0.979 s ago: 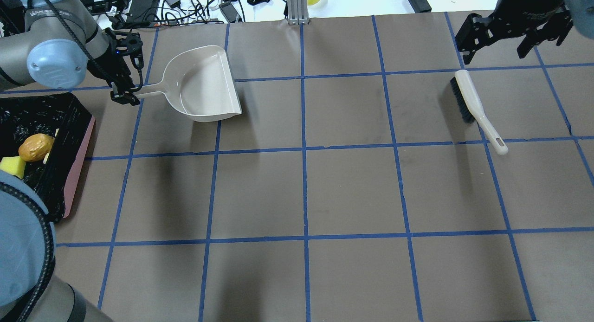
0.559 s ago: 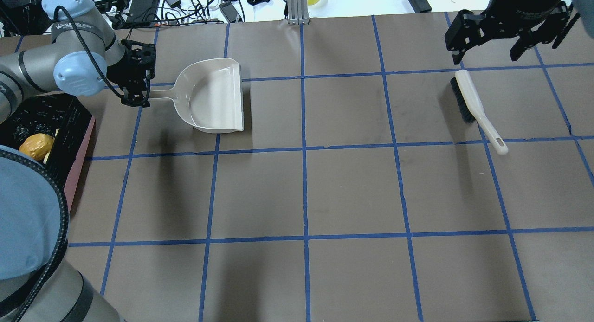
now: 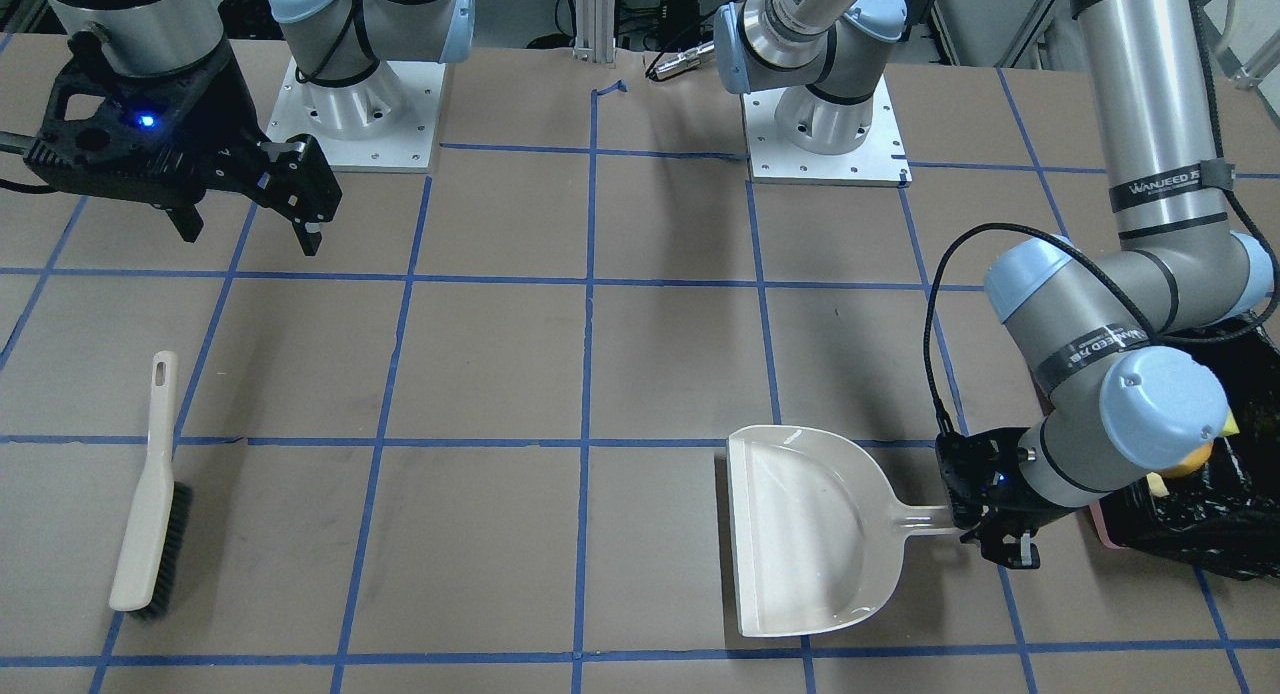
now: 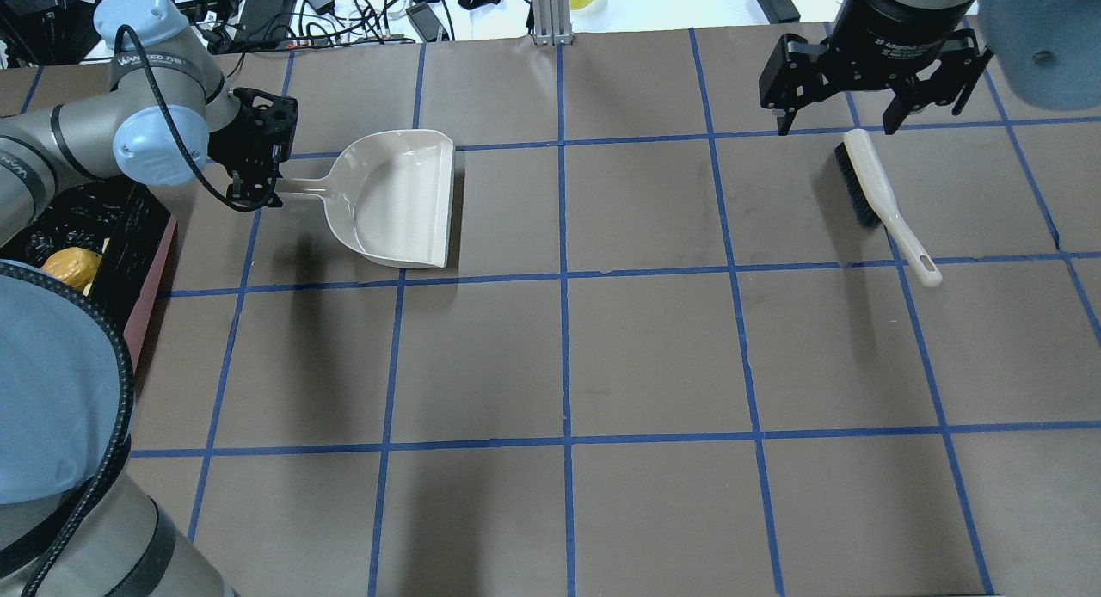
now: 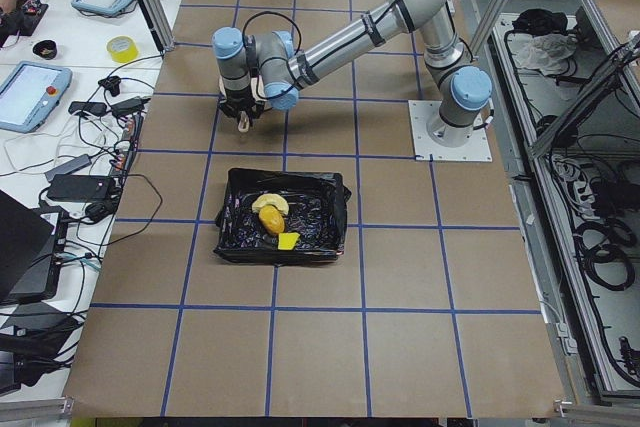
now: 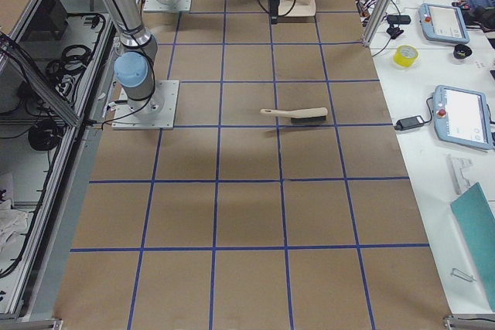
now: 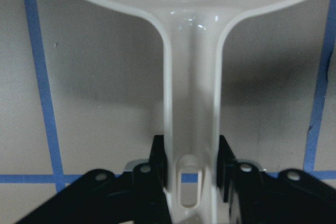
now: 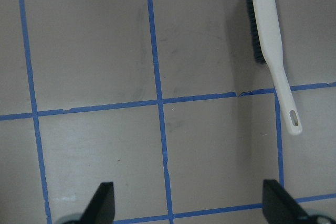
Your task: Sweep and dump trash into bin
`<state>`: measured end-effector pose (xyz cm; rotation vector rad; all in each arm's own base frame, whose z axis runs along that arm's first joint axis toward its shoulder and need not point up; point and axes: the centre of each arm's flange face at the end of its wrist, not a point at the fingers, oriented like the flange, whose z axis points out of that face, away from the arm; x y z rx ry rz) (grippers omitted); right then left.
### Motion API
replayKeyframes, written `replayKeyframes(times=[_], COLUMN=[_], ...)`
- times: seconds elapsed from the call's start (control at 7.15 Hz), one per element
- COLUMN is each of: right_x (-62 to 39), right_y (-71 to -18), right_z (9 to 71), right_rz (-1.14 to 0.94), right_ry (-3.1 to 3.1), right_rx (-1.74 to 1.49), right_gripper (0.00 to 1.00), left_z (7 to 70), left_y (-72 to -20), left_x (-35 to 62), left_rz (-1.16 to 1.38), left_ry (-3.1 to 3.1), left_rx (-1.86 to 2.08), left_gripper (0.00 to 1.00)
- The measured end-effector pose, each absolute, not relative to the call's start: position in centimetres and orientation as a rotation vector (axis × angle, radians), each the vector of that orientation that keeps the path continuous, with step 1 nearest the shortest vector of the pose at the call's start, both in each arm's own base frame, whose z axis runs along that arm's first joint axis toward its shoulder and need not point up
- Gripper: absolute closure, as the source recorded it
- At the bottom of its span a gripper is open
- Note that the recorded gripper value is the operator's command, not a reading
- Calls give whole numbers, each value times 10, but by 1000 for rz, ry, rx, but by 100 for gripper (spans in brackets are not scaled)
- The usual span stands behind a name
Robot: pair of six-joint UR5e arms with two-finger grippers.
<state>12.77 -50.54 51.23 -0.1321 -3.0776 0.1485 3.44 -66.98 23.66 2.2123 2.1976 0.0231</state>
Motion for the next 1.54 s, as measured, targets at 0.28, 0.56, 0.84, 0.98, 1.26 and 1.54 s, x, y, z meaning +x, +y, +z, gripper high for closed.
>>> replayKeyframes(times=[0.28,0.56,0.84,0.98,1.26,1.54], right_x=[129,129,129,129,129,129], right_y=[-505,-505,-505,-505,-505,-505], right_z=[513,513,513,513,513,514], right_rz=[151,152,155,158,161,163], right_ry=[-3077,-3077,-3077,-3077,-3078,-3078], right_rx=[-128,-125,-121,-121,-120,-121], right_gripper=[0,0,0,0,0,0], left_z=[231,230,242,260,311,362], left_y=[-668,-667,-665,-663,-650,-627], left_x=[34,34,28,15,-27,-69], left_rz=[34,39,29,14,-15,-108], left_ry=[2214,2248,2248,2253,2340,2560], left_rx=[2207,2183,2172,2153,2052,1843], left_gripper=[30,30,31,32,32,30])
